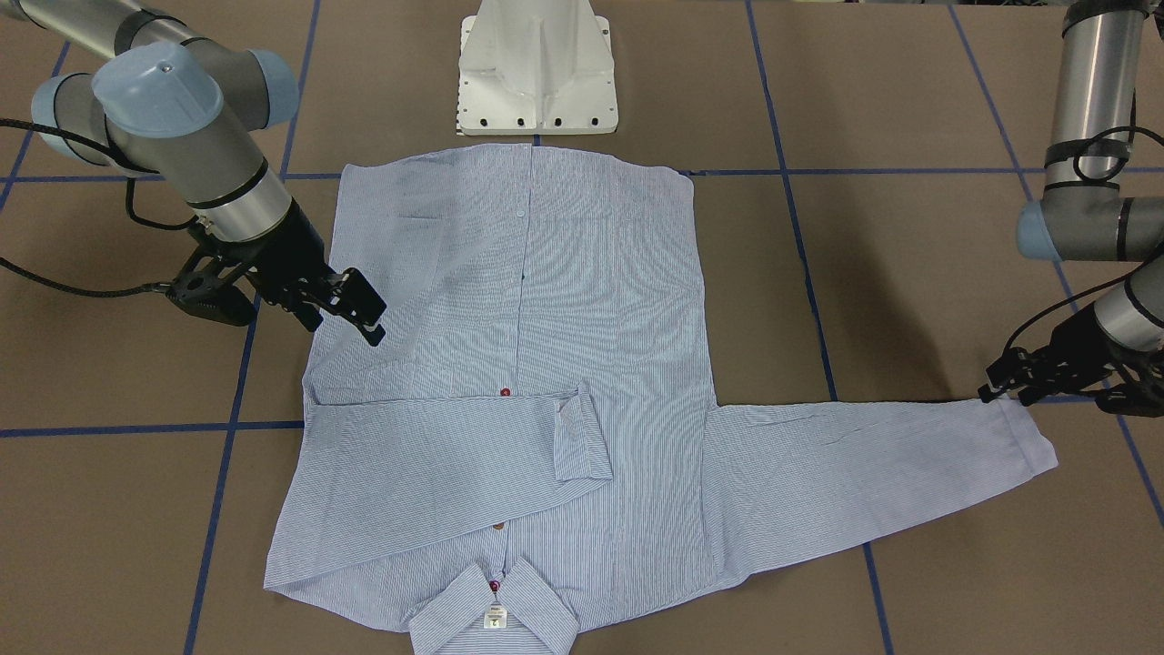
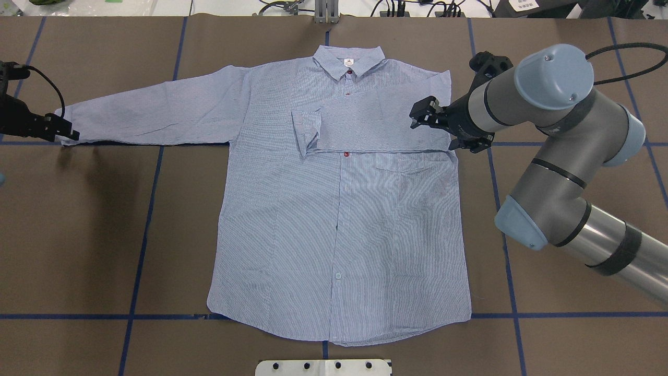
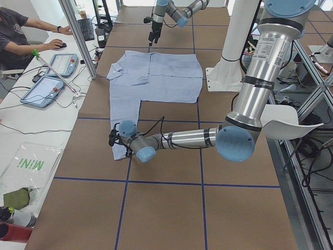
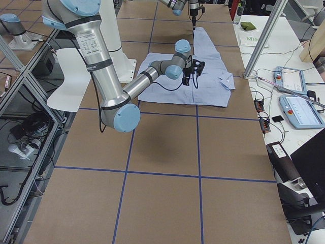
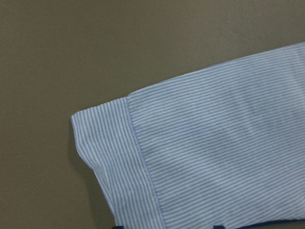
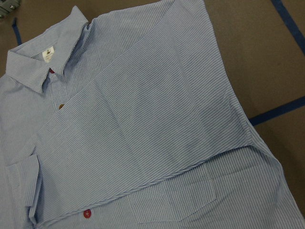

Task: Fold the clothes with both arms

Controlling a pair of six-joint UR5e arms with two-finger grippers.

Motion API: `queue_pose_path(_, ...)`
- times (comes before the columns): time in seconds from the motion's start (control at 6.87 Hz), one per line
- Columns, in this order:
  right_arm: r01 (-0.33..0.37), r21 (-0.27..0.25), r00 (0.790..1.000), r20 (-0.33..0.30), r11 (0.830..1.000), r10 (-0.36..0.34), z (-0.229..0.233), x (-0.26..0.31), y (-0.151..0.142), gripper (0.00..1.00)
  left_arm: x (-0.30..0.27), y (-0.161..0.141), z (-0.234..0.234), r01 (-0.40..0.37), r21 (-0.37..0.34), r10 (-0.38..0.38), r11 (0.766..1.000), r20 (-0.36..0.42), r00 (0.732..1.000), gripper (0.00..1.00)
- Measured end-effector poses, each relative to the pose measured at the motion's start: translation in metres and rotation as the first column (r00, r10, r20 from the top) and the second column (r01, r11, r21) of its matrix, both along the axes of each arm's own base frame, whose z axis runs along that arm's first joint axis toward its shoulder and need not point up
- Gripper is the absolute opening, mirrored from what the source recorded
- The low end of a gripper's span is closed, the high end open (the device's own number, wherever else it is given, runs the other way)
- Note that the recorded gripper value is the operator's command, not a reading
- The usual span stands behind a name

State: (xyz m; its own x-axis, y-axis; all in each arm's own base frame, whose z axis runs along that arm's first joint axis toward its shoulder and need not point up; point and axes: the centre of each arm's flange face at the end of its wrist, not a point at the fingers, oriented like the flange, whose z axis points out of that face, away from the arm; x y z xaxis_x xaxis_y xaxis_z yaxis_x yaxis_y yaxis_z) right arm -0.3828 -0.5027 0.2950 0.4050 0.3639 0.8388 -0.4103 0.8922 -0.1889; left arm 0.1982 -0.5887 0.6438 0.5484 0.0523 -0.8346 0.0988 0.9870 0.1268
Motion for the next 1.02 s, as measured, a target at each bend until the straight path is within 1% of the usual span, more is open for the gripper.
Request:
queue_pose_path(0.15,0.002,0.001,1.0,-0.002,1.0,-0.002,0.0003,-0.0024,0.0011,1.0,-0.0009,0.0008,0.0025,0.002,-0.005,-0.002,1.0,0.003,1.0,0.74)
queue_pose_path(0.29,0.002,0.003,1.0,-0.004,1.0,-0.002,0.0006,-0.0047,0.0023,1.0,-0.0025,0.0009,0.0041,0.009,-0.007,-0.009,1.0,0.008,1.0,0.68)
queue_pose_path(0.58,-0.001,0.01,1.0,-0.009,1.0,0.001,0.0005,-0.0096,0.0052,1.0,-0.0046,-0.0011,0.0062,0.041,-0.015,-0.041,0.999,0.027,0.999,0.6)
queue_pose_path(0.73,-0.005,0.013,1.0,-0.013,1.0,0.005,0.0011,-0.0107,0.0058,1.0,-0.0046,-0.0024,0.0061,0.049,-0.015,-0.049,0.999,0.031,0.998,0.48)
queue_pose_path(0.87,-0.007,0.014,1.0,-0.015,1.0,0.007,0.0018,-0.0111,0.0058,1.0,-0.0043,-0.0035,0.0054,0.055,-0.018,-0.054,0.998,0.032,0.998,0.28)
queue_pose_path(1.02,-0.008,0.014,1.0,-0.017,1.0,0.008,0.0026,-0.0115,0.0056,1.0,-0.0036,-0.0043,0.005,0.068,-0.029,-0.067,0.997,0.033,0.997,0.0)
